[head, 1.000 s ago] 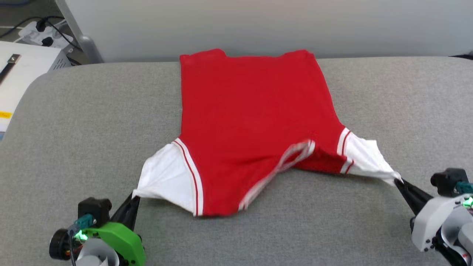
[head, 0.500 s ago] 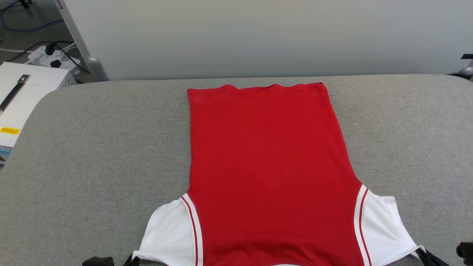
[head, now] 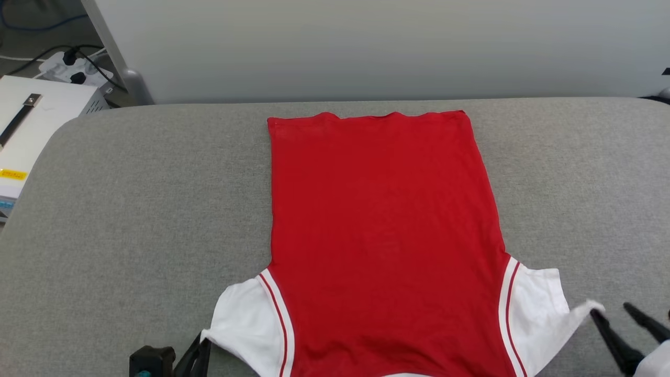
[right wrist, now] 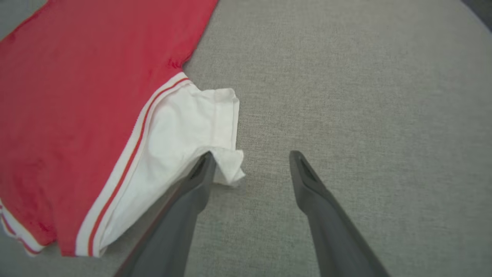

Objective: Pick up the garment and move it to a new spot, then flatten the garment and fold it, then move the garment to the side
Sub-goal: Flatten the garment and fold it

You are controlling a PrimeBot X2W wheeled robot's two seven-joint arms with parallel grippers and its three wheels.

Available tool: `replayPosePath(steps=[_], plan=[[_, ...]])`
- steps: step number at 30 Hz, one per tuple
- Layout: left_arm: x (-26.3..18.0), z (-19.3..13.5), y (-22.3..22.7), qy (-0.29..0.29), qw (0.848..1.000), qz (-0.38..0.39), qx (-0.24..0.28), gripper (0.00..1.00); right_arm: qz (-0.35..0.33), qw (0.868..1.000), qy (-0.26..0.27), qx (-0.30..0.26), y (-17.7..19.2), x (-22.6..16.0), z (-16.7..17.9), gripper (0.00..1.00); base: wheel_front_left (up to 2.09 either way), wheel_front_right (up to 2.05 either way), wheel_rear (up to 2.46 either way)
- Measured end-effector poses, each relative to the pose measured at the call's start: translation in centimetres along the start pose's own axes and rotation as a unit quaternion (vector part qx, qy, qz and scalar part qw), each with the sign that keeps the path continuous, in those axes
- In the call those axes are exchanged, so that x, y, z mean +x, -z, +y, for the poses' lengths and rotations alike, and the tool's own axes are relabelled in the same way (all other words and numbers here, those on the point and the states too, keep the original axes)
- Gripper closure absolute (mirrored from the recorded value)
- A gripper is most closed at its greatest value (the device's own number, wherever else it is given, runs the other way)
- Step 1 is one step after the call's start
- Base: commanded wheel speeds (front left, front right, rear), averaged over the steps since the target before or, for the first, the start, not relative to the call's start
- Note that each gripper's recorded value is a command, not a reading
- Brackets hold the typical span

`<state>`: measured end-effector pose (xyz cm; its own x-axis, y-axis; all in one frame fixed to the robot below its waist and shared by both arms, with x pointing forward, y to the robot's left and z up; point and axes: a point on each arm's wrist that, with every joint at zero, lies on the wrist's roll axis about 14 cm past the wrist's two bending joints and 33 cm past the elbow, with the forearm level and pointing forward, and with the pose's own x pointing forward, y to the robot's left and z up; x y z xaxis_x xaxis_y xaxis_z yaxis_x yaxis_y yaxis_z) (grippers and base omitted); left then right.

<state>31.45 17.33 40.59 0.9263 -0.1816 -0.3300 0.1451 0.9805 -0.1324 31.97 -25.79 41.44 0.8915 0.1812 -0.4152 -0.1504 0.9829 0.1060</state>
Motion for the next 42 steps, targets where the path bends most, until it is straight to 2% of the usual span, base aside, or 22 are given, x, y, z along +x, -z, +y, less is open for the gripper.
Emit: replayPosePath(steps=[5,7,10,13,17,20,23,25,28,34,42], plan=[[1.2,-0.4,-2.4,0.002,0.999,-0.036,0.002,1.00,-0.105,0.994,0.009,-0.036,-8.6,1.5,-1.3,0.00,0.00,0.00,0.00],[1.9,-0.6,-3.3,0.005,0.999,-0.050,0.009,1.00,-0.157,0.986,0.013,-0.053,-13.2,2.4,-1.5,0.00,0.00,0.00,0.00],[2.9,-0.9,-4.5,0.008,0.998,-0.067,0.009,1.00,-0.201,0.976,0.012,-0.080,-18.5,4.1,-1.1,0.00,0.00,0.00,0.00],[3.9,-1.2,-5.4,0.010,0.997,-0.080,0.010,1.00,-0.218,0.972,0.002,-0.086,-22.7,6.5,-0.2,0.00,0.00,0.00,0.00],[5.2,-1.1,-5.8,0.007,0.996,-0.087,0.011,1.00,-0.180,0.979,-0.014,-0.099,-25.5,11.0,1.1,0.00,0.00,0.00,0.00],[6.0,-1.1,-5.7,0.005,0.996,-0.087,0.009,1.00,-0.114,0.989,-0.023,-0.094,-25.7,14.9,1.7,0.00,0.00,0.00,0.00],[6.9,-1.2,-5.6,0.006,0.996,-0.087,0.008,1.00,-0.010,0.995,-0.024,-0.093,-24.2,18.8,1.9,0.00,0.00,0.00,0.00],[7.5,-1.2,-5.4,0.005,0.996,-0.087,0.004,1.00,0.065,0.994,-0.031,-0.081,-22.4,21.0,2.3,0.00,0.00,0.00,0.00],[8.3,-1.4,-5.1,0.006,0.996,-0.085,0.001,1.00,0.160,0.984,-0.037,-0.074,-19.7,23.6,2.9,0.00,0.00,0.00,0.00],[9.6,-0.8,-4.1,-0.003,0.997,-0.075,-0.004,1.00,0.242,0.966,-0.030,-0.081,-16.7,28.1,3.7,0.00,0.00,0.00,0.00],[10.7,0.2,-2.7,-0.013,0.998,-0.059,0.006,1.00,0.289,0.954,-0.038,-0.070,-11.4,32.9,5.4,0.00,0.00,0.00,0.00]])
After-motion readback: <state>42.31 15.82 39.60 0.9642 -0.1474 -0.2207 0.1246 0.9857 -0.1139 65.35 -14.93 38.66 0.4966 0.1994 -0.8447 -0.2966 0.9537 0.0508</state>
